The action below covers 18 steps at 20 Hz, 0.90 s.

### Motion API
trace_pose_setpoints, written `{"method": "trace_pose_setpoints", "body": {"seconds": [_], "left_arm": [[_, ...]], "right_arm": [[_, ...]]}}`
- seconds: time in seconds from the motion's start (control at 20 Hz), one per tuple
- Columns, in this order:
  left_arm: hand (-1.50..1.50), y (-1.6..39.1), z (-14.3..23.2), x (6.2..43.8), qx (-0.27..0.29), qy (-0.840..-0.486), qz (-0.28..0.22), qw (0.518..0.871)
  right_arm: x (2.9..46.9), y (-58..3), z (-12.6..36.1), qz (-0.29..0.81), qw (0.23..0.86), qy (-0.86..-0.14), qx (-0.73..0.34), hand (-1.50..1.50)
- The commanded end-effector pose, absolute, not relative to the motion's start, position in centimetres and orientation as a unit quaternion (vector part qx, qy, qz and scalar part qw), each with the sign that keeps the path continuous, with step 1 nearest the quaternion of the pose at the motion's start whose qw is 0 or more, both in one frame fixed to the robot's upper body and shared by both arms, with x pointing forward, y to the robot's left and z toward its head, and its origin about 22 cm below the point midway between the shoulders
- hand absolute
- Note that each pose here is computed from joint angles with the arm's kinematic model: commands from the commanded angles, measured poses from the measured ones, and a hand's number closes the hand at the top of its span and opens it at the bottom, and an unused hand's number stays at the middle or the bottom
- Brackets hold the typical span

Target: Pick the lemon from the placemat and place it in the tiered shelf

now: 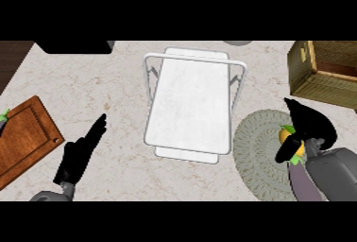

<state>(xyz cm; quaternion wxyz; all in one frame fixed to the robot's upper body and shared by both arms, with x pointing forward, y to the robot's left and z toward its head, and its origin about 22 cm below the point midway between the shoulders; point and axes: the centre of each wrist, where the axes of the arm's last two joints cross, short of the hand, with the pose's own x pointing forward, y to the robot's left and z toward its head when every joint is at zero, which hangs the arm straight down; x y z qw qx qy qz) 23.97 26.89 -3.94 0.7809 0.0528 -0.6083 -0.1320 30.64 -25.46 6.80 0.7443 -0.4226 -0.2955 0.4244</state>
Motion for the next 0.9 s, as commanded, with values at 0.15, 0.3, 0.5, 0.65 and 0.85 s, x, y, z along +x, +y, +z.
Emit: {"method": "trace_pose_setpoints", "body": {"seconds": [0.15,0.3,0.5,0.65,0.85], "left_arm": [[0.0,28.2,-3.6,23.8,0.056,-0.608,-0.131,0.781],[0.0,28.3,-4.7,22.8,0.054,-0.612,-0.127,0.779],[0.0,26.1,-3.5,24.2,0.048,-0.608,-0.135,0.781],[0.0,27.5,-4.0,23.0,0.061,-0.609,-0.133,0.779],[0.0,26.6,-3.7,25.3,0.046,-0.604,-0.125,0.786]], "right_arm": [[28.7,-26.6,5.9,0.425,0.728,-0.275,-0.462,-1.5],[29.6,-26.9,5.8,0.424,0.727,-0.269,-0.469,-1.5],[30.3,-26.6,4.3,0.432,0.728,-0.258,-0.466,-1.5],[29.7,-26.8,3.6,0.448,0.721,-0.248,-0.467,-1.5],[30.7,-28.6,4.6,0.446,0.725,-0.237,-0.468,-1.5]]}}
